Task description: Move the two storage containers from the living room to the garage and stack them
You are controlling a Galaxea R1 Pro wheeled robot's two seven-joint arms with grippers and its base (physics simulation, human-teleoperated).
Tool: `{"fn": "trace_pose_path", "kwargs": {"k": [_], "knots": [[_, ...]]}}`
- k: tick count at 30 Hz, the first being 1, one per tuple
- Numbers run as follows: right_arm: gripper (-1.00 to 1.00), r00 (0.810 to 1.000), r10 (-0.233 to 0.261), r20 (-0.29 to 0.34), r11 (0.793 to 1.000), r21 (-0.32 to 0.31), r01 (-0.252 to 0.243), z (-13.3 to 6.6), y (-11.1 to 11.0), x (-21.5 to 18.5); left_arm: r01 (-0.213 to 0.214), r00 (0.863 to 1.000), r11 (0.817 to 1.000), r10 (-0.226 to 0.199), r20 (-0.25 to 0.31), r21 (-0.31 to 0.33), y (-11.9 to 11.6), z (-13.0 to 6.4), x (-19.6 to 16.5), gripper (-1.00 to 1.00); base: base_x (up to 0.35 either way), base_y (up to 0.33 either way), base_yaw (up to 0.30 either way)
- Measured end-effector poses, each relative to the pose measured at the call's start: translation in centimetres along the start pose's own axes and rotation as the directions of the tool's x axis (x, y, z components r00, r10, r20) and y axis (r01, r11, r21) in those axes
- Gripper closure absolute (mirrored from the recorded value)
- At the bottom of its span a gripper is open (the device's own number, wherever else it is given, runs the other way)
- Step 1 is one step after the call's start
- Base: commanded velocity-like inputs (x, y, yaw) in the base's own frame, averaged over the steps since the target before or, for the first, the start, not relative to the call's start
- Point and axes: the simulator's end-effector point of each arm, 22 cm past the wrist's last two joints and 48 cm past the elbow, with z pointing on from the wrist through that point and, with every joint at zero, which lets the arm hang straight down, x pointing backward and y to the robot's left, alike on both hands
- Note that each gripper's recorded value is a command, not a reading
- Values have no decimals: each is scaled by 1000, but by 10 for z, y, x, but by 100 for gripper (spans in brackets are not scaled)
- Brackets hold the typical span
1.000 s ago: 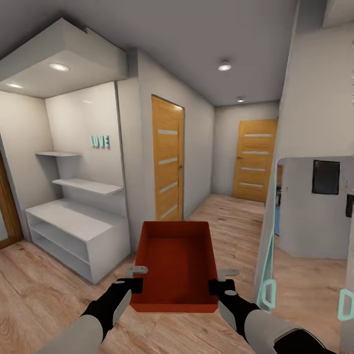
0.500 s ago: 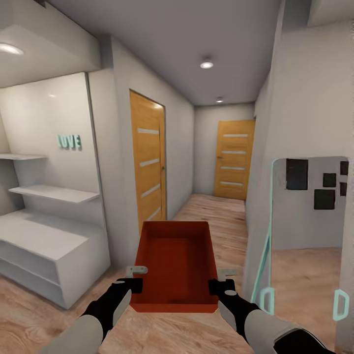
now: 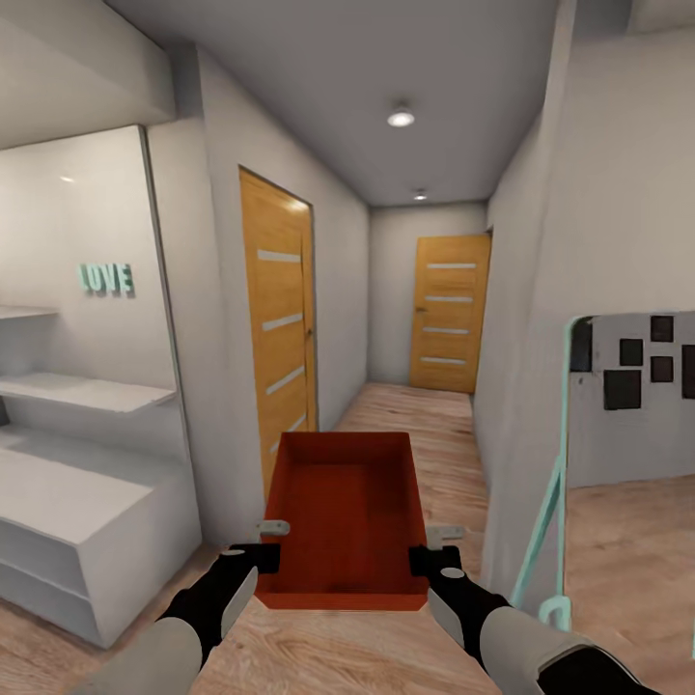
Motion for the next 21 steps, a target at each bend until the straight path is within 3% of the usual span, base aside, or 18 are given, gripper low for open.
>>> {"fn": "trace_pose_path", "kwargs": {"k": [9,16,21], "knots": [[100,1000,-3,-6,1000,1,3,0,0,3,1,1000,1000,-1,-7,0,0,1,3,100,53,29,0],[100,1000,-3,-9,1000,0,3,-1,0,4,0,1000,1000,0,-9,0,0,0,4,100,242,159,-10],[100,1000,-2,-8,1000,1,2,-1,0,4,-1,1000,1000,1,-8,0,0,0,4,100,287,211,-192]]}}
